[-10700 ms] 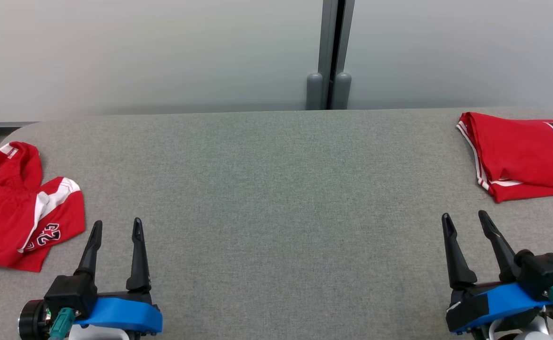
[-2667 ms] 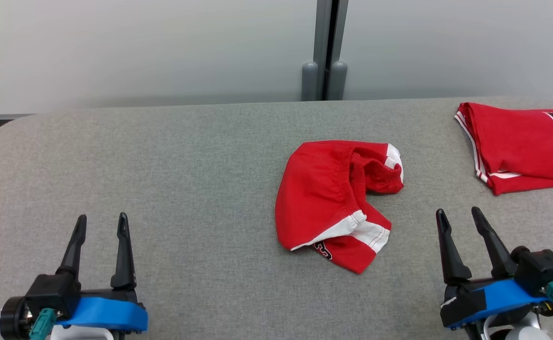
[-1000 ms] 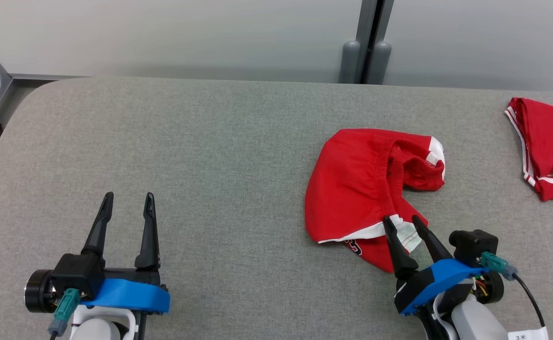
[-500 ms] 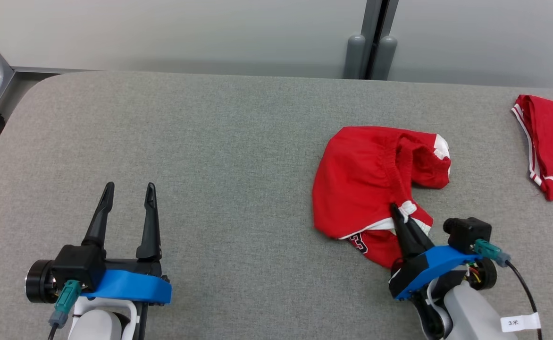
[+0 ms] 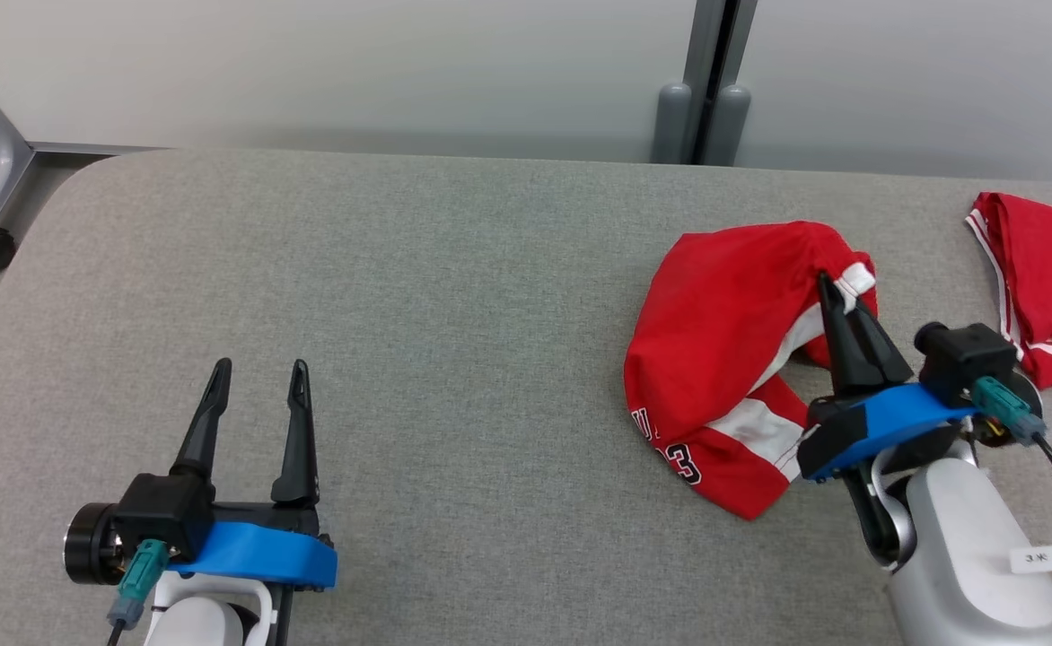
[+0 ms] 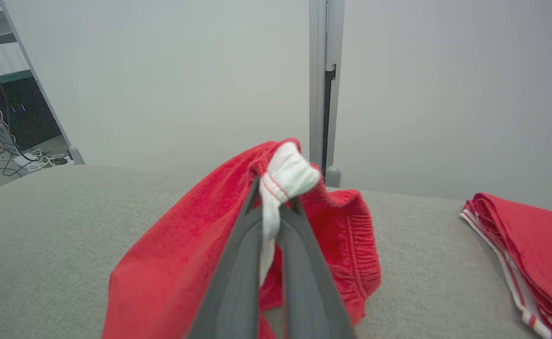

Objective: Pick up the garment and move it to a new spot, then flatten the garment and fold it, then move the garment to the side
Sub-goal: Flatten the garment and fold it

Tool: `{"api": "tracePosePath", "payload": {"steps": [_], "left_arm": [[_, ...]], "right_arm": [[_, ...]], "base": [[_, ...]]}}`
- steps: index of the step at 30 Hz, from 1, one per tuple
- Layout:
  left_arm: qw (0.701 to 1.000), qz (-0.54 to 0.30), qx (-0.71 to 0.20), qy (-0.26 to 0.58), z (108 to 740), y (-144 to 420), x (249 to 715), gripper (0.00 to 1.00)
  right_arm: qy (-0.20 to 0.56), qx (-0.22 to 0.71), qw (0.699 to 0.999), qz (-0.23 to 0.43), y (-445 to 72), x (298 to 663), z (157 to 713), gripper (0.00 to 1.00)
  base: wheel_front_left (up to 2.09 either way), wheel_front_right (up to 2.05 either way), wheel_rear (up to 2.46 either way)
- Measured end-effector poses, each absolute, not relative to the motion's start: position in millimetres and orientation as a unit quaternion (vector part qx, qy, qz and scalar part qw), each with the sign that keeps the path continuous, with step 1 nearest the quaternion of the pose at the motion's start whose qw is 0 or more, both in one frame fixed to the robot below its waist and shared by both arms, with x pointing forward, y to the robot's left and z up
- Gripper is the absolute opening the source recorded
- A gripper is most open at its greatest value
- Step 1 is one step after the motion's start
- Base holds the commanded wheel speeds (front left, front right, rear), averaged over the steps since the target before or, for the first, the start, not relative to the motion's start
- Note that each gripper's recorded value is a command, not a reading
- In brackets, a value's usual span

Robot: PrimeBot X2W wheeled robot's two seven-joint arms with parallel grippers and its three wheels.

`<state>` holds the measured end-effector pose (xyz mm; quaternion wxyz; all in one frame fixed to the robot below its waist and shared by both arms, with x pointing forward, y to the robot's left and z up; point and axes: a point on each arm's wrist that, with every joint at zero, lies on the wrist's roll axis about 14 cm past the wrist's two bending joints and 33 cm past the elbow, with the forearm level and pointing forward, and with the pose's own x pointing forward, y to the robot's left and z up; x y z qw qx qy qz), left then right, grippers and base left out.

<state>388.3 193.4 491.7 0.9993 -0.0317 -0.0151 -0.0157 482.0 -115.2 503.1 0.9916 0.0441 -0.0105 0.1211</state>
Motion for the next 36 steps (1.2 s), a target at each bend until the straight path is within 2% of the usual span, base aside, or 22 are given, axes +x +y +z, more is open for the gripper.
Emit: {"api": "tracePosePath", "payload": {"steps": [6, 11, 18, 25, 26, 27, 30, 36], "left_arm": [[0.999, -0.010, -0.033, -0.015, 492, 196, 382, 1.00], [0.999, 0.001, -0.035, -0.017, 494, 203, 379, 1.00], [0.999, 0.021, -0.037, -0.005, 487, 214, 368, 1.00], [0.999, 0.032, -0.041, 0.000, 483, 219, 366, 1.00], [0.999, 0.032, -0.042, 0.001, 483, 218, 366, 1.00], [0.999, 0.031, -0.043, 0.001, 482, 217, 367, 1.00], [0.999, 0.023, -0.046, 0.001, 482, 212, 370, 1.00], [0.999, 0.008, -0.048, -0.005, 485, 202, 379, 1.00]], "right_arm": [[-0.023, 0.028, 0.978, 0.207, -52, 486, 524, 0.00], [-0.010, 0.016, 0.954, 0.301, 15, 475, 521, 0.00], [0.044, 0.013, 0.895, 0.444, 103, 419, 488, 0.00], [0.096, 0.002, 0.851, 0.517, 132, 368, 454, 0.00], [0.105, 0.001, 0.847, 0.522, 132, 361, 448, 0.17], [0.115, 0.002, 0.844, 0.524, 131, 355, 443, 1.00], [0.123, 0.010, 0.848, 0.516, 124, 352, 438, 1.00], [0.110, 0.022, 0.879, 0.463, 96, 374, 443, 1.00]], "base": [[0.00, 0.00, 0.00], [0.00, 0.00, 0.00], [0.00, 0.00, 0.00], [0.00, 0.00, 0.00], [0.00, 0.00, 0.00], [0.00, 0.00, 0.00], [0.00, 0.00, 0.00], [0.00, 0.00, 0.00]]}}
